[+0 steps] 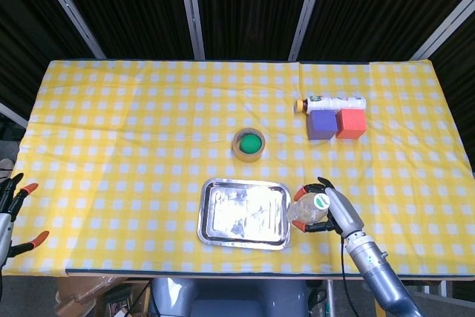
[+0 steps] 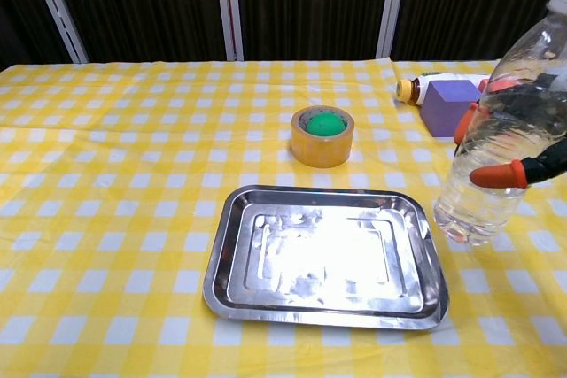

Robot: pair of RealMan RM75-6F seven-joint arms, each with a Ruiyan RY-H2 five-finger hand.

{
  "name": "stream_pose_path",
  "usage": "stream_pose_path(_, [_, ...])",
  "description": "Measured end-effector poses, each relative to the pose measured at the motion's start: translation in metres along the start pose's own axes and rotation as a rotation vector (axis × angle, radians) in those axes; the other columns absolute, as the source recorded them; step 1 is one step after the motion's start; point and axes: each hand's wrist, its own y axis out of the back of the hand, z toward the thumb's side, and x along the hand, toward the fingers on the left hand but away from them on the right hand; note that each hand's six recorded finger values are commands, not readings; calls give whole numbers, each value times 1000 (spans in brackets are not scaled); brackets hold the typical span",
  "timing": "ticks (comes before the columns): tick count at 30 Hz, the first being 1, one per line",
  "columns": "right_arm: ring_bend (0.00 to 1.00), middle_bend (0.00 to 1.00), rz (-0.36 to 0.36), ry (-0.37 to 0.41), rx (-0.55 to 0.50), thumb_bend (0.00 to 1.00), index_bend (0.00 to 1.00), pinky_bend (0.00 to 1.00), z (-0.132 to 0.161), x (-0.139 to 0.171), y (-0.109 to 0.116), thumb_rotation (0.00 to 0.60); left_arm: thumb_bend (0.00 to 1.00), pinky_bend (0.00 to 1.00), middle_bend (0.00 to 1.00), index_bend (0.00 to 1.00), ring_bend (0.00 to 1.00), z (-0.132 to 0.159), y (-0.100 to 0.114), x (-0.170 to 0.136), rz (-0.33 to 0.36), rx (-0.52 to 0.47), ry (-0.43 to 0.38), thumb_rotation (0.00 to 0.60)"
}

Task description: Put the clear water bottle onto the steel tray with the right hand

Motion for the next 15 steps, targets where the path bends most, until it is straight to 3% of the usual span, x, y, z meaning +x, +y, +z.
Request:
stream_pose_path(7, [255,575,22,23,26,511,692,0,26,-3,-1,600,155,0,8,164,0,0,-3,1,-12,8,2,600])
stream_pose_path(15, [255,575,-10,112,91,512,692,0,94,2,30,600,155,0,8,164,0,0,-1,1,-7,6,4,600])
